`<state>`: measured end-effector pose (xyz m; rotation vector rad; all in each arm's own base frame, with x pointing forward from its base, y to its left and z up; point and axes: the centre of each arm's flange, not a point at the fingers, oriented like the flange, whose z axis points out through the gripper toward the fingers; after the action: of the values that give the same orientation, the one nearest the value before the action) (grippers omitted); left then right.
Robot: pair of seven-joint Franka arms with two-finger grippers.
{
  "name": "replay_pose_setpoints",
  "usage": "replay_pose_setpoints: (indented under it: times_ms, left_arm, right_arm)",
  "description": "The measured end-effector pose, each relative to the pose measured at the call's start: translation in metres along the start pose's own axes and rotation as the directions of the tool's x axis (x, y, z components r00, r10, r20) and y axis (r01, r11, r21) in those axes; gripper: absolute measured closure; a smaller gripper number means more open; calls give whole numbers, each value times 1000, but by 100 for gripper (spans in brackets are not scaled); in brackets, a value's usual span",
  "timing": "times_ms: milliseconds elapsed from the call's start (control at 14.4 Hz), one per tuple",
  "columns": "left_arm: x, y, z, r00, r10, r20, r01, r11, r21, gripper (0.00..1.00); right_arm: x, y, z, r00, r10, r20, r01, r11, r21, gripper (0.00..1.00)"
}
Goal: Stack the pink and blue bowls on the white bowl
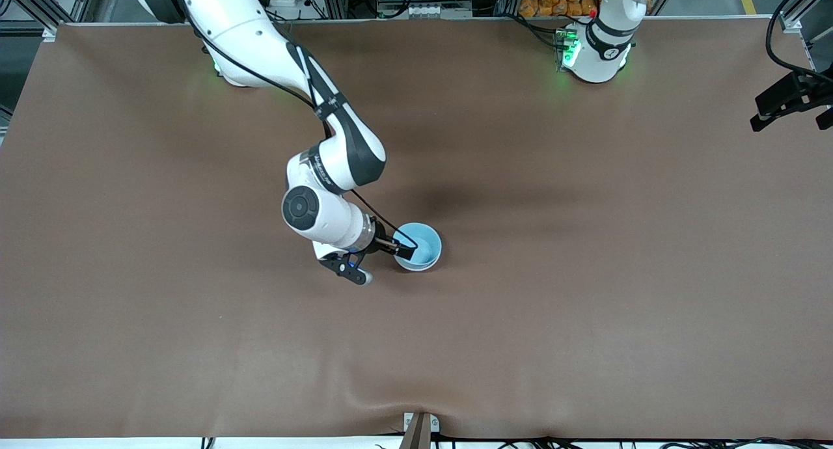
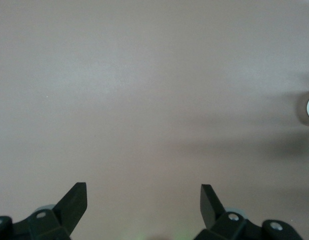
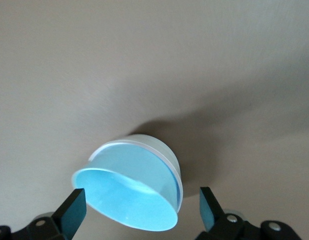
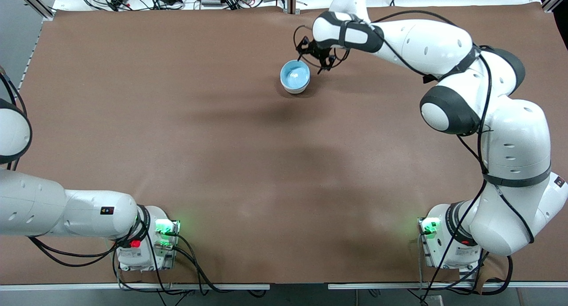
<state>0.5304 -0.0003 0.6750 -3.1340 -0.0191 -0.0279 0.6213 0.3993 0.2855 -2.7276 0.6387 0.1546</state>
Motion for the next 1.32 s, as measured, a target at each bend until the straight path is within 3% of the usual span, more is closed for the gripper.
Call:
replay_pose_setpoints:
  times_ms: [209,418,766,905,1114,1323]
  left_arm:
    - [1,1,10,1000,1,20,-1,1000,-4,0]
    - [2,1,11,1000,2,20,-2,1000,-4,0]
    - [1,6,11,1000,10,20,-9,1000,-4,0]
    - [1,6,10,1000,10,19,-10,1000,-4,0]
    - [1,7,10,1000,12,18,-12,1000,-4,0]
    - [1,9,9,1000,15,18,-15,1000,-4,0]
  right_arm:
    - [10,4,-72,993,-110,-49,107,992,-67,0]
    - [36,38,-145,983,-182,-1,181,977,-111,0]
    - [118,161,-241,962,-255,93,265,956,-122,0]
    - [134,205,-274,953,-286,96,298,940,-166,0]
    - [115,230,-317,947,-315,70,322,913,-251,0]
    - [93,257,-354,935,-349,58,352,900,-259,0]
